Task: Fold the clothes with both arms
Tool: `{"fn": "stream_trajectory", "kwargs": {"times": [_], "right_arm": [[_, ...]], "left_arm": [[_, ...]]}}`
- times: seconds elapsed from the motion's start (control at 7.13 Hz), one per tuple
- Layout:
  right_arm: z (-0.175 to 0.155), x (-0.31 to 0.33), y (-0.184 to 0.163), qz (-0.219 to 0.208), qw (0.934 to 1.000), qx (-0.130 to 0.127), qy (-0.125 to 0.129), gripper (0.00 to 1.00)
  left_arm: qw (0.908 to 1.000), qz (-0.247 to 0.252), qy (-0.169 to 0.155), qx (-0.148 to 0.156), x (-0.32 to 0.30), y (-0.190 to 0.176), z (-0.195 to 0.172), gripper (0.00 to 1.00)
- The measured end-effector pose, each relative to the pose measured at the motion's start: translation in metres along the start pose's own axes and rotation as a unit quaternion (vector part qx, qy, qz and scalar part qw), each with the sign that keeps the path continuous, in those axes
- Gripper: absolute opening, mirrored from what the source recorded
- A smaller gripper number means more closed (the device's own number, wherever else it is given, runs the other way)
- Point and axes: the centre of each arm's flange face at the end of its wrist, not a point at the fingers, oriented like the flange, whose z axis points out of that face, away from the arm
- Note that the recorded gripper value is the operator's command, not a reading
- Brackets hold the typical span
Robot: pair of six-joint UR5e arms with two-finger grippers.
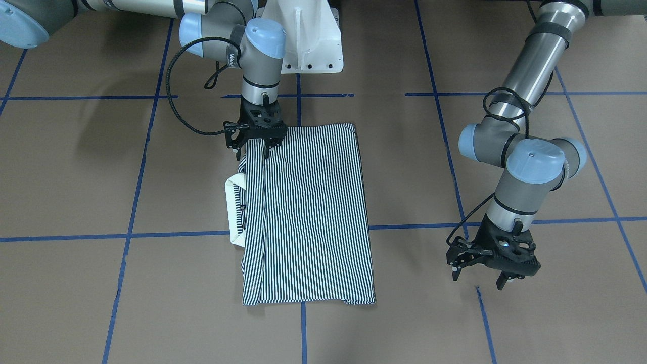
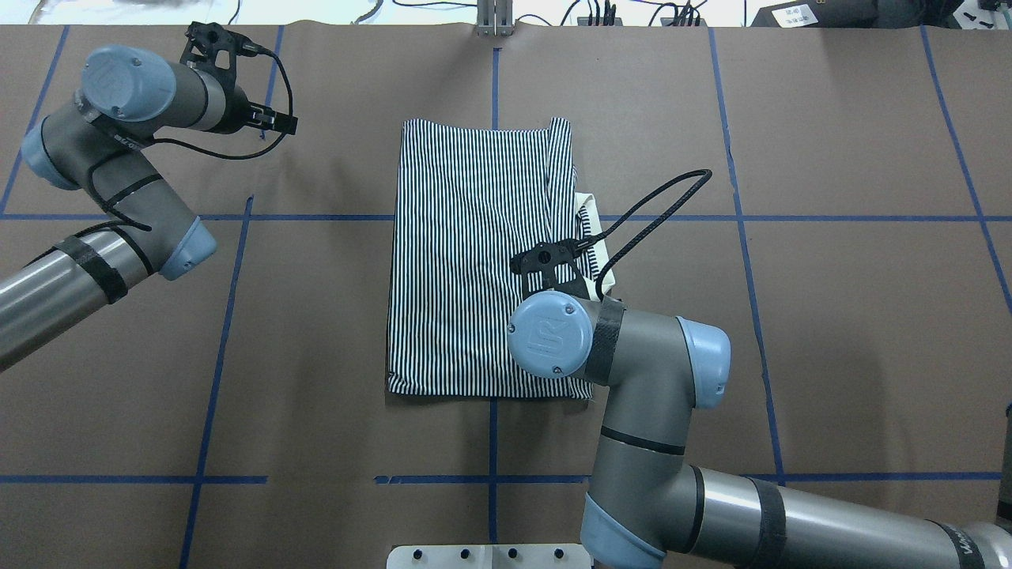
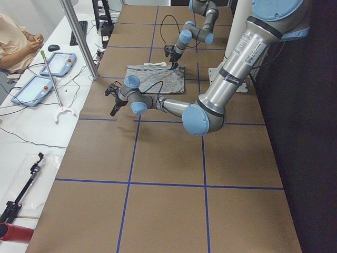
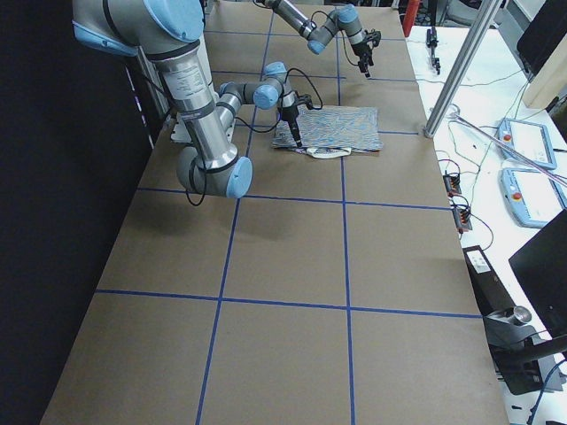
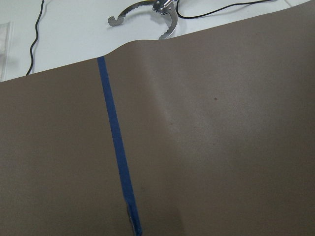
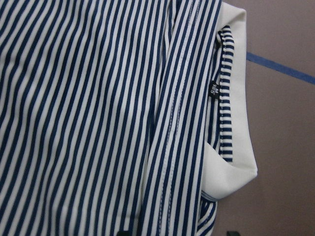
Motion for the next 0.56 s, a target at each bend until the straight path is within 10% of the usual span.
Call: {"fn": "stream_trajectory", "kwargs": {"times": [0.56], "right_arm": [[0.007,-0.018,0.003,-0.014,0.9996,-0.015,0.018,0.52]], "left_arm": [[1.0,0.001,-0.001,-0.003,-0.001,0.004,0.002,1.0]]}}
